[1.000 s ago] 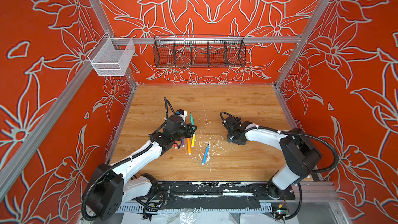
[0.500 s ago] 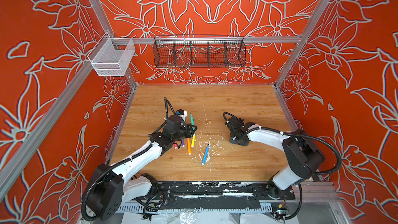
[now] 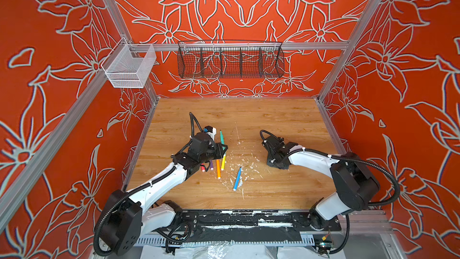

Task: Insert pens into pen caps
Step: Pick up the pen cap from the center of the table.

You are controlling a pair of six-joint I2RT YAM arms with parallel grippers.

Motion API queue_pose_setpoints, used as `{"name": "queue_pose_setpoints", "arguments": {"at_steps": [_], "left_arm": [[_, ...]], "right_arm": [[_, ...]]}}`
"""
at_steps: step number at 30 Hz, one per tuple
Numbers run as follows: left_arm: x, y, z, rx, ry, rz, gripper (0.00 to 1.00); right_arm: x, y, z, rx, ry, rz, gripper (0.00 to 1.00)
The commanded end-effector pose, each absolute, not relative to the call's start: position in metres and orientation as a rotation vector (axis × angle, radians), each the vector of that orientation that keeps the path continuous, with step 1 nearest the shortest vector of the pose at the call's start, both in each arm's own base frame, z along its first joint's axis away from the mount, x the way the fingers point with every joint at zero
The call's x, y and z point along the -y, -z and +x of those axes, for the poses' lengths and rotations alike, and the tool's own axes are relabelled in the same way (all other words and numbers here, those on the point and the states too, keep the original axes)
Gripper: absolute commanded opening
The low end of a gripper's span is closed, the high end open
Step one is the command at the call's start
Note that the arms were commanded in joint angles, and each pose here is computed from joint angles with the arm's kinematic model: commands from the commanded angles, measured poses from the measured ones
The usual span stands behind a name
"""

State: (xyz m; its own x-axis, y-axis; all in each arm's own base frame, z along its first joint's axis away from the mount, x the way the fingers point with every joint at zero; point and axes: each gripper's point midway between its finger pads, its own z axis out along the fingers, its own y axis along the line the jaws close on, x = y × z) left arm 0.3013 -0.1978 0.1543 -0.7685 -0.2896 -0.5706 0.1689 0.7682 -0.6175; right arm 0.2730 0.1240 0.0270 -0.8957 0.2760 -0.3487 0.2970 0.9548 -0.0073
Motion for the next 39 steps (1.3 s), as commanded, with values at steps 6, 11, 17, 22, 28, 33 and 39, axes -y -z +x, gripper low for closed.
{"name": "queue_pose_setpoints", "arguments": {"at_steps": [6, 11, 17, 22, 28, 33, 39], "left_arm": [[0.201, -0.169, 0.303, -2.25, 0.9, -0.067, 0.0], [0.202, -0.171, 0.303, -2.247, 0.904, -0.062, 0.0], [0.203, -0.17, 0.303, -2.251, 0.909, -0.057, 0.0], [0.203, -0.172, 0.304, -2.248, 0.912, -0.057, 0.0], [0.204, -0.172, 0.303, -2.249, 0.917, -0.052, 0.0], [0.204, -0.171, 0.303, -2.252, 0.918, -0.05, 0.0], [0.205, -0.171, 0.304, -2.252, 0.919, -0.049, 0.0]], "right_arm": [[-0.124, -0.005, 0.273, -2.829, 0.003, 0.458, 0.33], [-0.122, -0.002, 0.271, -2.834, -0.011, 0.475, 0.33], [-0.119, 0.001, 0.269, -2.839, -0.032, 0.495, 0.28], [-0.12, 0.001, 0.268, -2.848, -0.038, 0.489, 0.25], [-0.122, 0.001, 0.265, -2.851, -0.068, 0.492, 0.24], [-0.121, -0.001, 0.262, -2.845, -0.076, 0.493, 0.26], [-0.121, -0.002, 0.256, -2.847, -0.101, 0.493, 0.27]]}}
